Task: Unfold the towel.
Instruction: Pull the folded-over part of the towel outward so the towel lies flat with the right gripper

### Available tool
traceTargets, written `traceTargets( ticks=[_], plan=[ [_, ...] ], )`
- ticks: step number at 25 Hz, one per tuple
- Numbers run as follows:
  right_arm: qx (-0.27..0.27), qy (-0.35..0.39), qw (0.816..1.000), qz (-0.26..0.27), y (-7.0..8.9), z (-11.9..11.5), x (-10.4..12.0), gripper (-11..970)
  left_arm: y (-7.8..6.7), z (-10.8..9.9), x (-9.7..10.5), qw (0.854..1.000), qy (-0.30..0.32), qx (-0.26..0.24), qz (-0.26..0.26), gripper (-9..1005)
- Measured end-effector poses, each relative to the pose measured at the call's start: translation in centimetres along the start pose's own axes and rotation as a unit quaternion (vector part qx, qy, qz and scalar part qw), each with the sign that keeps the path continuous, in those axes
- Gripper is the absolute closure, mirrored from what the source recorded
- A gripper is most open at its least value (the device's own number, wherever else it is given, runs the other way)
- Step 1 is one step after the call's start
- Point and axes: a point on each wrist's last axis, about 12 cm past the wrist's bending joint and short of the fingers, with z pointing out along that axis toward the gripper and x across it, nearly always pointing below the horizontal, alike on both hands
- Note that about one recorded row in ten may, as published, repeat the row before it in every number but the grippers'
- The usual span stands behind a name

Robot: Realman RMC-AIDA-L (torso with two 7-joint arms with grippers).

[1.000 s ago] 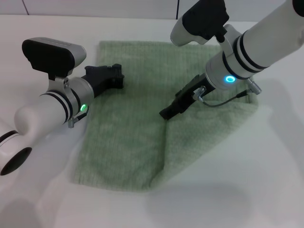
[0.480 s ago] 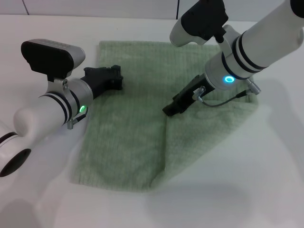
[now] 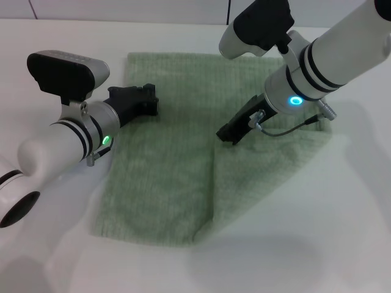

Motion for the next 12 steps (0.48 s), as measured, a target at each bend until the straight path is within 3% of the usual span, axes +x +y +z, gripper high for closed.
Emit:
traceTargets(
  ticks=[1, 12],
  plan=[
    [0.001, 0.001, 1.000, -0.001, -0.02, 0.00, 0.04, 923, -0.01, 0.00, -0.01, 1.000, 0.000, 0.000, 0.000, 991],
    [-0.009, -0.011, 1.000, -0.018, 0.63, -0.99, -0.30, 922, 0.05, -0.01, -0.01, 1.000, 0.000, -0.001, 0.000, 990]
  ],
)
